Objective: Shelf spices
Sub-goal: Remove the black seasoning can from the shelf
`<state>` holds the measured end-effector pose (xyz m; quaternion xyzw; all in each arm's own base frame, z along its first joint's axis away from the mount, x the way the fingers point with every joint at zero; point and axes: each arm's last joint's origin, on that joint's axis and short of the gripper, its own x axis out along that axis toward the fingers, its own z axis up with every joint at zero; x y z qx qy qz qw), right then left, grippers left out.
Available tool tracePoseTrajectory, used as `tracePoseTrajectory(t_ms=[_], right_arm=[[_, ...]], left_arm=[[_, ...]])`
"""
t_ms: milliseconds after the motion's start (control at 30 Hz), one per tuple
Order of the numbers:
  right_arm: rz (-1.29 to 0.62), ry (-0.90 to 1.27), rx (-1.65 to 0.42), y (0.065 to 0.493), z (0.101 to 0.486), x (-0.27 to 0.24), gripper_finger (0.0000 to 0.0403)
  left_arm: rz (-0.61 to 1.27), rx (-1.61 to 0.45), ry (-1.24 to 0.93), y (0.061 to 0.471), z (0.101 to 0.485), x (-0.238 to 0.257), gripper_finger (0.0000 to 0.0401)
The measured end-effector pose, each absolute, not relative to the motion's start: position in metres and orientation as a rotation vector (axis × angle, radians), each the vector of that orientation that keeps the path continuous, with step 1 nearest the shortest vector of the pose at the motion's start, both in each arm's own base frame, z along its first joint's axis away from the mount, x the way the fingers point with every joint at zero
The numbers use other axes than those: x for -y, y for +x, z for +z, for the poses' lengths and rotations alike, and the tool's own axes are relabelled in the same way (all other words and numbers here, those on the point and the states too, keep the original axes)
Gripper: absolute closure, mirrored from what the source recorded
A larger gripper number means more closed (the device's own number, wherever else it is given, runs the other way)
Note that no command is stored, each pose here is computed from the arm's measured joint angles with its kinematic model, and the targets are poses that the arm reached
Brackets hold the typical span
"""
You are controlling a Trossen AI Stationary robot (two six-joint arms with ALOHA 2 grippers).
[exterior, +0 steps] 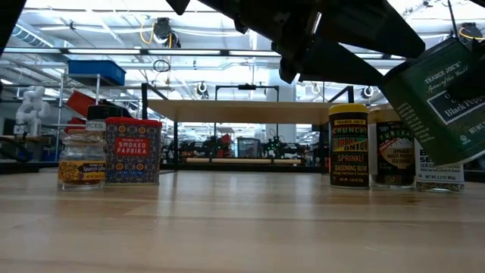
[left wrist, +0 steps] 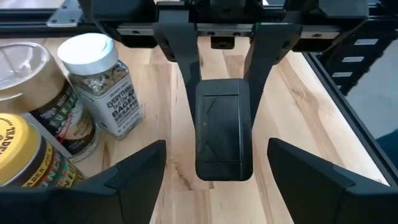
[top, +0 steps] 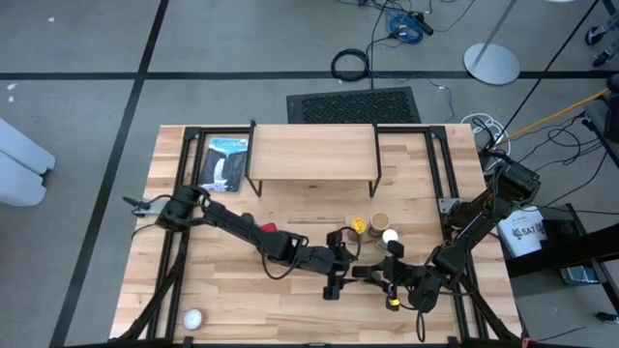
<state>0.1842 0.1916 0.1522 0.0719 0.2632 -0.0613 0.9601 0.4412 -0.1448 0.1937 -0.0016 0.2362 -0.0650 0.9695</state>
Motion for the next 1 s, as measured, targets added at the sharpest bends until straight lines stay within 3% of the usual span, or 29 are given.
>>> tracePoseTrajectory(t_ms=[767,1000], right_arm=[[-0.135,0.124,-0.496,0.190,0.155,-0.190,0.0273],[-0.134,0.121,-0.497,0.190,0.155,-0.190,0.0273]], left_arm=[[-0.169,-0.508,-0.011,0.444,0.181,0.144,0.0112],[-0.153,-0.488,-0.011,0.446,0.178,0.144,0.0149]])
